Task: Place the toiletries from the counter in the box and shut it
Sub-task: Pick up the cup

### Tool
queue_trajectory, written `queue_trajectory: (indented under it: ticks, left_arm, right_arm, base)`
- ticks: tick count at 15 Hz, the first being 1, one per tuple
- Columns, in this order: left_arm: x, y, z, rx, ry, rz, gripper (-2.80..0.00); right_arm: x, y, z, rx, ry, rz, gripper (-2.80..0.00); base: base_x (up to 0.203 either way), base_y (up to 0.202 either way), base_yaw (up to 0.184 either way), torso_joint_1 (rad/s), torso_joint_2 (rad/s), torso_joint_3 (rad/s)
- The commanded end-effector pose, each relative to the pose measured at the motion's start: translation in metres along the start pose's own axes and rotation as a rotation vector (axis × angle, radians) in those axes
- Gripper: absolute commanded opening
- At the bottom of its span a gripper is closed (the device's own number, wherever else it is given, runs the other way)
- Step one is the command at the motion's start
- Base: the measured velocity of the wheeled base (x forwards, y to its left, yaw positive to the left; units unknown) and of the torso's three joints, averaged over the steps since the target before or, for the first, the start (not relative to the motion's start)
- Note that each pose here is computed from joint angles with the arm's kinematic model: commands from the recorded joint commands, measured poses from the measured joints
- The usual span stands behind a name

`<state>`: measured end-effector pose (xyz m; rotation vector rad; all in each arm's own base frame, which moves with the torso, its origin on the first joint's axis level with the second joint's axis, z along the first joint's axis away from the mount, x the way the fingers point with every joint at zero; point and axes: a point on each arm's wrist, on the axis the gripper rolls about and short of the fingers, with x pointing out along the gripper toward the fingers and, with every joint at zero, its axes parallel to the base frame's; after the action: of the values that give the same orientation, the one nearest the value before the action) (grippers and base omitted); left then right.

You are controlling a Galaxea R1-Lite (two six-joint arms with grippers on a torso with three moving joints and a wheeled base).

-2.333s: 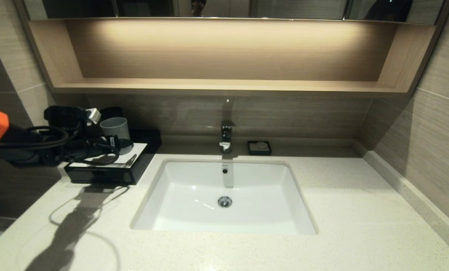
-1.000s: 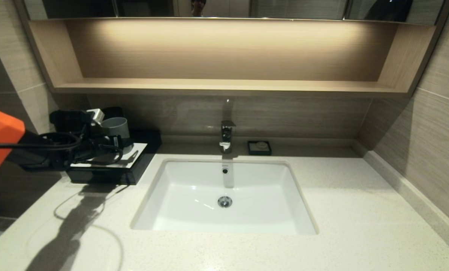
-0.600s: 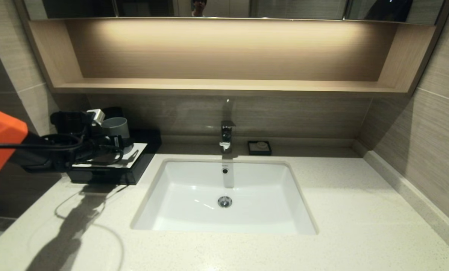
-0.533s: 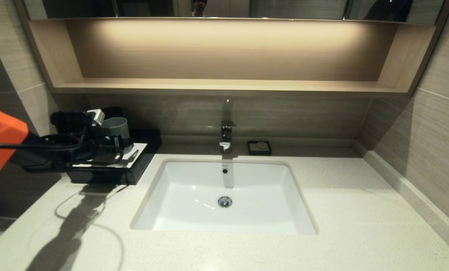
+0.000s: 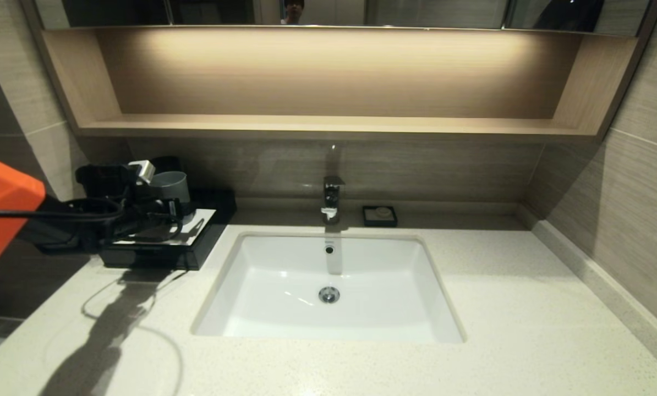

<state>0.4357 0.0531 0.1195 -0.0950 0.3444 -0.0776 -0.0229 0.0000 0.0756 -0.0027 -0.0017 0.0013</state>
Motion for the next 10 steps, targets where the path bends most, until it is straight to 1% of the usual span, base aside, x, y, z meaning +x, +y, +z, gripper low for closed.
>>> queue_trajectory:
  ticks: [1,2,8,10]
  left_arm:
    - [0.0008,0.0000,-0.0004,0.000,-0.003,-0.002,0.00]
    - [0.0009,0.0000,0.0001,-0.001,-0.004,-0.002,-2.80]
    - [0.0034,0.0007,-0.0016,-0.001,-0.001,0.002,-2.80]
    - [0.0048,0.0017,-0.0016,0.002,-0.014,0.004,-2.80]
  right_arm:
    - [0.0002,0.0000,-0.0006,0.000,0.003,0.000,-2.80]
    - [0.0002,0.0000,-0.0004,0.000,0.002,0.000,-2.80]
    - [0.0002,0.0000,-0.0004,0.000,0.002,0.000,-2.80]
    - [0.0002,0.0000,-0.0004,0.000,0.002,0.000,-2.80]
  base:
    - [0.000,0.000,0.000,0.000,0.00,0.000]
    - [0.000,0.000,0.000,0.000,0.00,0.000]
    - [0.000,0.000,0.000,0.000,0.00,0.000]
    - [0.000,0.000,0.000,0.000,0.00,0.000]
